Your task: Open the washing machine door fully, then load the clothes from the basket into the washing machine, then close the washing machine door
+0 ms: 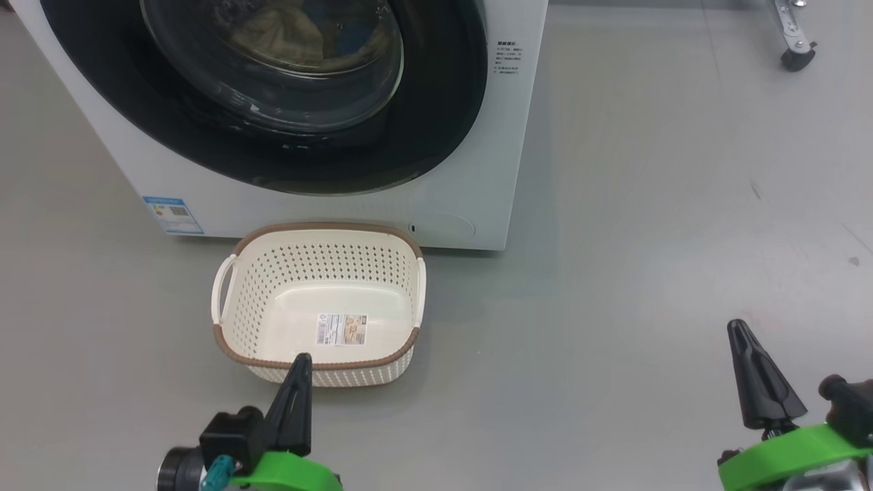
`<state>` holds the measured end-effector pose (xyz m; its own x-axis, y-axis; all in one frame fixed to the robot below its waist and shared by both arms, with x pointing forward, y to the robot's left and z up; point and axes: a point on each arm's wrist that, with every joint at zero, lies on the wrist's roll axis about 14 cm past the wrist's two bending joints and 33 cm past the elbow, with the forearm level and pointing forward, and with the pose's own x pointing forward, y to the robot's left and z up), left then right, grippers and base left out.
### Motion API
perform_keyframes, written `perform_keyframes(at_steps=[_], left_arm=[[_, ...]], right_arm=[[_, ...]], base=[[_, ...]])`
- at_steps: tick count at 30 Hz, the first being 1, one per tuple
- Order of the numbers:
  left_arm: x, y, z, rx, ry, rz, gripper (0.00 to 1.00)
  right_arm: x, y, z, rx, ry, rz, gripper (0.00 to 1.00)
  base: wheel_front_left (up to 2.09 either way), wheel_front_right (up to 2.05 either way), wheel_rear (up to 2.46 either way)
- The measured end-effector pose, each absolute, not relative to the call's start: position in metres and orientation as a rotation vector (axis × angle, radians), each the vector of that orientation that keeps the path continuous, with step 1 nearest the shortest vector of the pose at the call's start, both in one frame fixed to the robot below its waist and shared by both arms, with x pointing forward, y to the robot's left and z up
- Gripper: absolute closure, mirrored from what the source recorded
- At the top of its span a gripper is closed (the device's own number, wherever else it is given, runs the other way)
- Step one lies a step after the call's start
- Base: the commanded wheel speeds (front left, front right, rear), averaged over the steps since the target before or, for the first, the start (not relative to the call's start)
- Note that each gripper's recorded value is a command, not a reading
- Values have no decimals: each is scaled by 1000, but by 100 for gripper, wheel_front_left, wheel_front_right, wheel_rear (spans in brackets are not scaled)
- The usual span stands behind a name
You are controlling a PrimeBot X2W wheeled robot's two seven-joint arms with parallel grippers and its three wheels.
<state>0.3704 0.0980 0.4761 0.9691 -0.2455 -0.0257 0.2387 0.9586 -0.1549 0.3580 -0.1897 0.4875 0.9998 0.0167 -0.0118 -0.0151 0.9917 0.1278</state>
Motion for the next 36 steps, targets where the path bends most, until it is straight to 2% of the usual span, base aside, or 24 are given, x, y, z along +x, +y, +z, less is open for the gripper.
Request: perform_keyframes(at_steps=[36], left_arm=[[376,128,469,-556,140,-111,100]], right_arm=[[358,-196,478,573,47,-55,100]], base=[[0,0,0]])
